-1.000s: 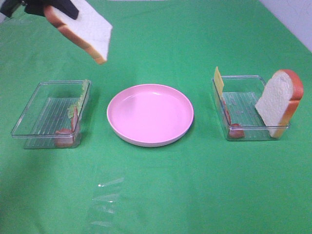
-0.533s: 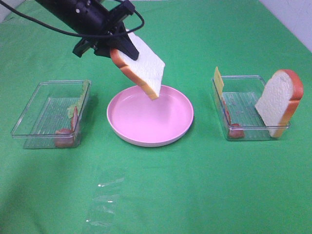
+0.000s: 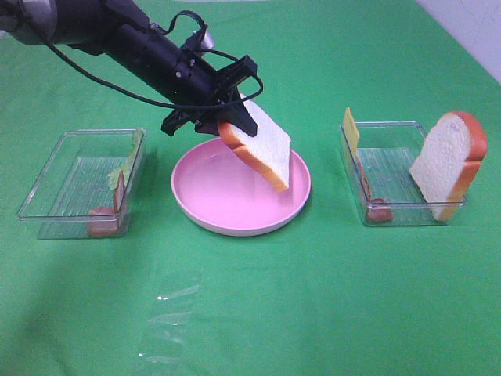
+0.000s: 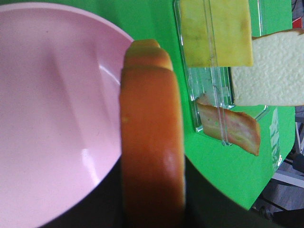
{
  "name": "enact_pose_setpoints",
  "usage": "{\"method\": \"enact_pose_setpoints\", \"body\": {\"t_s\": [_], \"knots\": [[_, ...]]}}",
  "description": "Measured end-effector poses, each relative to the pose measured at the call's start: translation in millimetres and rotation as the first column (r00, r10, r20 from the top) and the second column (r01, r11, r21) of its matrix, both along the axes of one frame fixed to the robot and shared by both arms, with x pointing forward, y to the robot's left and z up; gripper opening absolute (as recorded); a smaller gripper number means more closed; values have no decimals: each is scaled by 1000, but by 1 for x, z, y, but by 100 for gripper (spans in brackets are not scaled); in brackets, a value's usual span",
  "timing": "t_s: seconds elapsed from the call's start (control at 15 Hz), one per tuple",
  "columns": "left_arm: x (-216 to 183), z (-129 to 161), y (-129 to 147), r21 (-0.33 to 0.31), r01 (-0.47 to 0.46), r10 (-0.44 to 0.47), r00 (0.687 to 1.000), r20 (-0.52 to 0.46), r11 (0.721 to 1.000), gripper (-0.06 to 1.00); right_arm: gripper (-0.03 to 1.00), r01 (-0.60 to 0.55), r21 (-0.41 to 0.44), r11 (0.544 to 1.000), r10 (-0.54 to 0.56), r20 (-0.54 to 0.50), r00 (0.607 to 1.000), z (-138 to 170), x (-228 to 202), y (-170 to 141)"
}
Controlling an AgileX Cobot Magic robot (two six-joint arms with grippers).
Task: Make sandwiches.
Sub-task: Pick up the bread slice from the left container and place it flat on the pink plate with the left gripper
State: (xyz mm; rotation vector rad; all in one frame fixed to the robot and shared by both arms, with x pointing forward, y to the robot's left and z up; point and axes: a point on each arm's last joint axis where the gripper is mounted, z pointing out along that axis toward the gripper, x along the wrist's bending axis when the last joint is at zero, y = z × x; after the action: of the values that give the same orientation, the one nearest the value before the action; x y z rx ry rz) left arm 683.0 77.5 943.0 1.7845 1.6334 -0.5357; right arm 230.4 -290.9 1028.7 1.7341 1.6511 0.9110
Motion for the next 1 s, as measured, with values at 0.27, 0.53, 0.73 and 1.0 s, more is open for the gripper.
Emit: {"method": "enact_pose_setpoints", "body": {"t_s": [0.27,0.53,0.73,1.0], "knots": [[-2,-14,-8,8,-7,7,1000,-29,1000,19,96,0,0,1000,0,0,1000,0,0,0],[-3,-16,-10,7,-13,13,998,-60,1000,19,96,0,0,1000,0,0,1000,0,0,0],[-5,-17,-12,12,-5,5,998,-70,1000,19,96,0,0,1000,0,0,1000,0,0,0],[-7,-24,-10,53,6,-1,995,-99,999,19,96,0,0,1000,0,0,1000,0,0,0]]}}
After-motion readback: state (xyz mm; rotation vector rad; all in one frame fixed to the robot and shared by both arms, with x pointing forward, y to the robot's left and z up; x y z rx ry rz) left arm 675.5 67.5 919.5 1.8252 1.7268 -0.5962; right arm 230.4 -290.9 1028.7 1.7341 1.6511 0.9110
